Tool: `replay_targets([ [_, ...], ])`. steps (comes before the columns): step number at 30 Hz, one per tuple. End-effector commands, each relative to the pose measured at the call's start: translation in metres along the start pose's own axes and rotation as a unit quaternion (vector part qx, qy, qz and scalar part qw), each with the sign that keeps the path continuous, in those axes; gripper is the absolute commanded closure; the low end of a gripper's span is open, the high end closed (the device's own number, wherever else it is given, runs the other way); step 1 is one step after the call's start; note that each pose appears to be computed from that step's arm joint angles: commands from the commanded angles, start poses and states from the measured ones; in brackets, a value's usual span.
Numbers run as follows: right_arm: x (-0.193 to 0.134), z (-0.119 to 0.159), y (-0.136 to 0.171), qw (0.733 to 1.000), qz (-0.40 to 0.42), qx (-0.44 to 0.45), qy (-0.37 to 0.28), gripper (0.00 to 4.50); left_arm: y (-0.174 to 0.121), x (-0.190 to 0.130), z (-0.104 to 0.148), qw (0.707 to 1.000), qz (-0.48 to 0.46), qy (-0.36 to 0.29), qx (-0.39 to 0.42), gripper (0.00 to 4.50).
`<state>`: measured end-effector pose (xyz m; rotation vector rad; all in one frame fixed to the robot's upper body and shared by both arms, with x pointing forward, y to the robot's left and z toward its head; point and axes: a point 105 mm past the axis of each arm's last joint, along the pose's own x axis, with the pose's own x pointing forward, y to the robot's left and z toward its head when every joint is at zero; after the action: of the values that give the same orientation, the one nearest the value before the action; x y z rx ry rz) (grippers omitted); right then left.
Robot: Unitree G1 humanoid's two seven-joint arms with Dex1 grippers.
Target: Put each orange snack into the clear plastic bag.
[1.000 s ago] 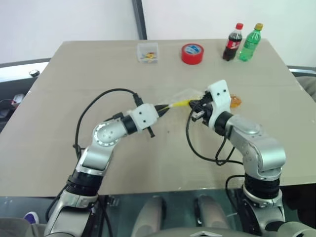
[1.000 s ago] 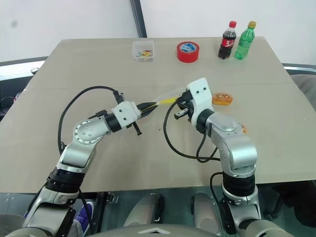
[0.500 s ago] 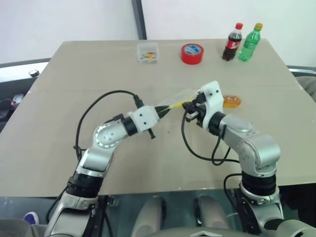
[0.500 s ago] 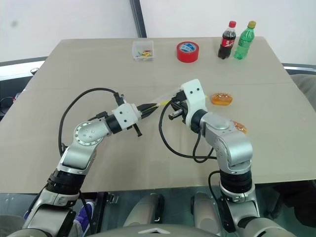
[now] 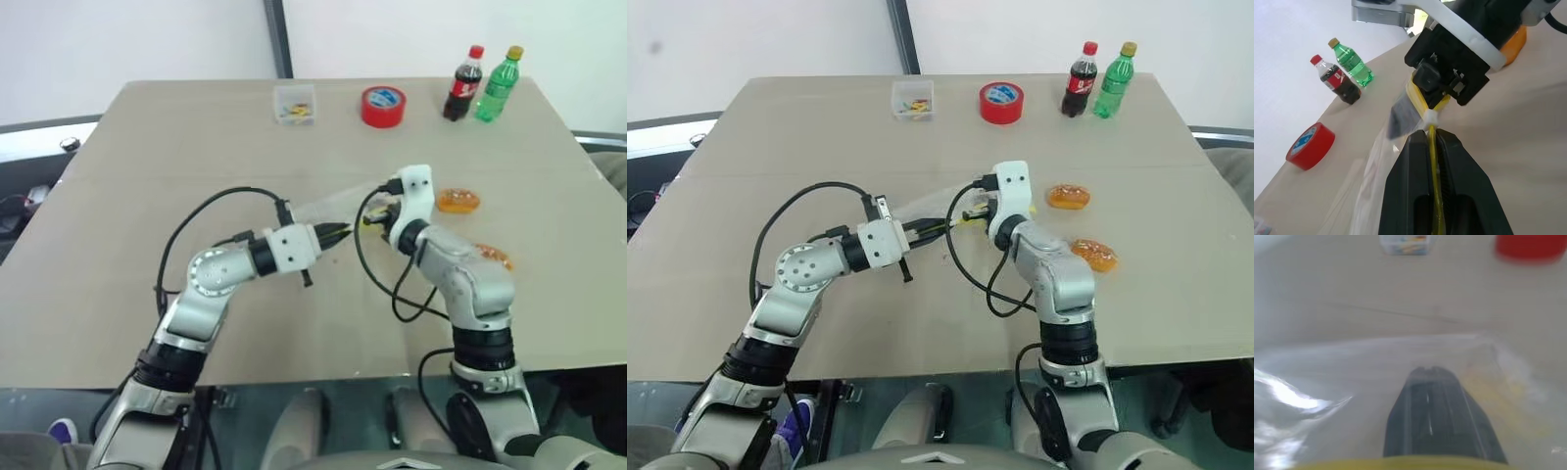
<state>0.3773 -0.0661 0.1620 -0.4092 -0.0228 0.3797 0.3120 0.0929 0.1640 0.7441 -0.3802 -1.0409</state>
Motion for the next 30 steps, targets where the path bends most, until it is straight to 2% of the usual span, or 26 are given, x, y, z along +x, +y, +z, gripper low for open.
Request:
replay_targets([
  [1,-0.006,0.025,0.007,0.981,0.012,-0.158,-0.108,4.45,0.01,-0.003,0.003,1.0,0.003,-0.015,0.014,4.5],
  [6,-0.012,0.031,0.025,0.93,0.075,-0.319,-0.165,4.45,0.01,-0.001,-0.001,0.999,-0.015,-0.02,0.02,4.5],
  [9,-0.007,0.019,0.035,0.905,0.106,-0.381,-0.16,3.72,0.011,0.0,-0.002,0.999,-0.017,-0.025,0.024,4.5],
  [12,-0.001,0.006,0.035,0.888,0.123,-0.419,-0.146,2.29,0.015,-0.001,-0.004,0.999,-0.016,-0.025,0.031,4.5],
  [15,-0.001,0.002,0.027,0.882,0.119,-0.434,-0.139,0.86,0.021,-0.004,-0.006,0.999,-0.008,-0.022,0.035,4.5],
  [17,-0.003,0.0,0.023,0.883,0.116,-0.434,-0.133,0.25,0.023,-0.006,-0.007,0.999,-0.003,-0.02,0.038,4.5],
  [18,-0.004,0.0,0.02,0.884,0.112,-0.433,-0.131,0.09,0.025,-0.007,-0.008,0.999,0.001,-0.017,0.038,4.5],
  [22,-0.012,0.005,0.007,0.898,0.083,-0.414,-0.121,0.09,0.029,-0.008,-0.014,0.999,0.011,-0.005,0.039,4.5],
  [25,-0.033,0.008,-0.006,0.948,0.084,-0.291,-0.098,0.09,0.032,-0.006,-0.021,0.999,0.024,0.008,0.029,4.5],
  [30,-0.071,0.002,-0.032,0.984,0.07,-0.157,-0.045,0.09,0.034,-0.007,-0.028,0.999,0.046,0.018,0.012,4.5],
])
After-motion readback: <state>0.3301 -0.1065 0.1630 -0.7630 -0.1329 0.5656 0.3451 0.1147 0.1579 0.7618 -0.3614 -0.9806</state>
